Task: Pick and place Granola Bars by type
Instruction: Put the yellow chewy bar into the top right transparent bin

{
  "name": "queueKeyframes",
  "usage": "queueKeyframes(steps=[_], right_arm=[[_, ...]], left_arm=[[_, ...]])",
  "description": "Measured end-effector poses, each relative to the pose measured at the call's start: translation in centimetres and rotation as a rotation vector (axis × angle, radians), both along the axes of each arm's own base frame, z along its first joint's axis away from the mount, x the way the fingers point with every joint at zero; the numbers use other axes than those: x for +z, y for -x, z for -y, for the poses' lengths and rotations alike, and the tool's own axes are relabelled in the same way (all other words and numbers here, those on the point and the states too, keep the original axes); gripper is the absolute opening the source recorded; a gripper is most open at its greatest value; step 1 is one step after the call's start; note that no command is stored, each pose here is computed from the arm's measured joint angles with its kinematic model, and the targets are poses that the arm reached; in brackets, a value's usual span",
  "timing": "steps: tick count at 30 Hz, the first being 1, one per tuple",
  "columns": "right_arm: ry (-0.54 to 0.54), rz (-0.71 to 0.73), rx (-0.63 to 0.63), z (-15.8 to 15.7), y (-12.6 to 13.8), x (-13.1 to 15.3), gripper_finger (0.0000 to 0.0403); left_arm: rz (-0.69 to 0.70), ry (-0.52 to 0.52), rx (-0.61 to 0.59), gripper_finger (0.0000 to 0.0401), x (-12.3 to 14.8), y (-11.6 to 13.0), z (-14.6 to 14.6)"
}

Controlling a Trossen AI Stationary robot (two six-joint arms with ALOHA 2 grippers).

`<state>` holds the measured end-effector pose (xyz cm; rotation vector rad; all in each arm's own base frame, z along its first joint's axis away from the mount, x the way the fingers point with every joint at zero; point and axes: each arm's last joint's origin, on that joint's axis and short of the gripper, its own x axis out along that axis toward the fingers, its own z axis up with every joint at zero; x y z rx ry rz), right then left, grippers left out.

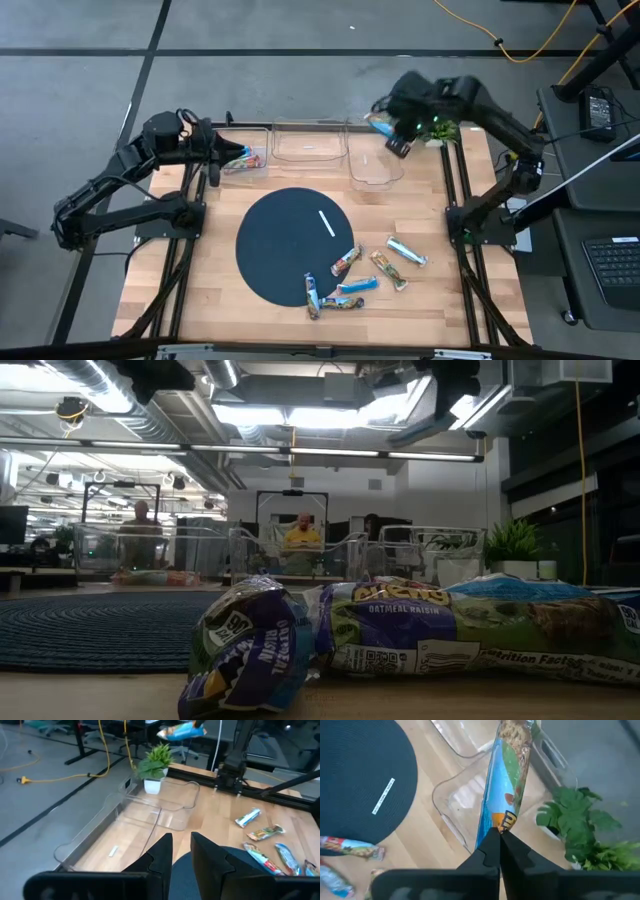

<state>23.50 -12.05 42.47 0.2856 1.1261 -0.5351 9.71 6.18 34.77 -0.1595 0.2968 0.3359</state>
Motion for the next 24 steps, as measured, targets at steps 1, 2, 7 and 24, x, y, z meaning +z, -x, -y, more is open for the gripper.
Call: queueKeyframes(steps=[1, 2, 7, 24], right_arm=[[-0.016, 0.012, -0.006, 0.5, 0.3, 0.1, 0.0004], [-0.027, 0.019, -0.006, 1.1, 0.6, 0.1, 0.0004], [0.006, 0.024, -0.005, 3.6, 1.5, -0.4, 0.0005], [-0.095, 0.030, -0.052, 9.1, 1.8, -9.9, 0.0005]], left_arm=[[0.000, 0.007, 0.002, 0.0063, 0.0, -0.1, 0.0], [-0.001, 0.016, 0.004, 0.0063, -0.1, -0.1, -0.1], [-0.003, 0.077, 0.022, 0.0059, -0.3, -0.6, -0.4], [-0.048, 0.130, 0.030, 0.0060, -1.0, -1.8, -1.3]])
